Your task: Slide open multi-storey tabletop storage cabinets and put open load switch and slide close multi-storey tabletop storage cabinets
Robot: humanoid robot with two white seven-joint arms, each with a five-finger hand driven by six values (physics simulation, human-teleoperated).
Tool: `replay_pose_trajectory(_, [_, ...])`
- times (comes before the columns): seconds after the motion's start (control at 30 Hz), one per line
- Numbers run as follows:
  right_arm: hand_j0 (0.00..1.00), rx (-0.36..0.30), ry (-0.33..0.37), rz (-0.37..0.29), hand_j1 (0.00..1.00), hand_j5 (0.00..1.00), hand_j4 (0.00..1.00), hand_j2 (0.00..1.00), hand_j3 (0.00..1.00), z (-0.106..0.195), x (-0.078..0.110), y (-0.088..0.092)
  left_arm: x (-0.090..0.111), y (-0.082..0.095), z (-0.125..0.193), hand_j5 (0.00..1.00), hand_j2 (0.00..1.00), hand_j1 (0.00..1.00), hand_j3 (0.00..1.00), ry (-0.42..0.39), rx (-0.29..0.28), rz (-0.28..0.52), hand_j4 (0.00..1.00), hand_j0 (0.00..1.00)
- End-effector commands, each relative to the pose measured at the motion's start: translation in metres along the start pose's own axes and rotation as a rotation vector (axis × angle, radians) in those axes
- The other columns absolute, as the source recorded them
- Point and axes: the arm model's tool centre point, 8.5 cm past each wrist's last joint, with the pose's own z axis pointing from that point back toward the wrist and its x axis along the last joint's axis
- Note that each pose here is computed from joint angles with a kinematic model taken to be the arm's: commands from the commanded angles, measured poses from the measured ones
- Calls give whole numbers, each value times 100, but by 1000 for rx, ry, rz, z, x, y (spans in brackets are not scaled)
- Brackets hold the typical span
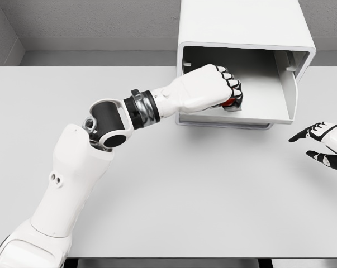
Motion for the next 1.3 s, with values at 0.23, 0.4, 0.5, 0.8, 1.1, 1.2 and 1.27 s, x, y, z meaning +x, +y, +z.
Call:
replay_pose_trajectory(0.23, [65,-4,-1,-7,65,65,65,65,65,0,0,0,0,3,1,75,75,75,75,1,7,-6,75,75])
replay_pose_trajectory(0.4, [65,-4,-1,-7,65,65,65,65,65,0,0,0,-1,5,2,76,76,76,76,4,13,-7,76,76])
replay_pose_trajectory(0.5, [65,-5,0,-6,65,65,65,65,65,0,0,-1,-2,8,2,78,78,78,78,3,20,-10,78,78])
replay_pose_trajectory(0.8, [65,2,11,-6,65,65,65,65,65,2,-4,-1,-5,11,1,79,79,79,79,6,21,-13,79,79])
replay_pose_trajectory(1.1, [65,4,22,-8,65,65,65,65,65,4,-7,-1,-11,17,1,81,81,81,81,14,30,-19,81,81])
replay_pose_trajectory(1.2, [65,3,23,-8,65,65,65,65,65,4,-8,-1,-14,14,1,81,81,81,81,19,23,-12,81,81])
replay_pose_trajectory(1.27, [65,4,30,-11,65,65,65,65,65,5,-10,0,-17,14,0,81,81,81,81,23,19,-11,81,81])
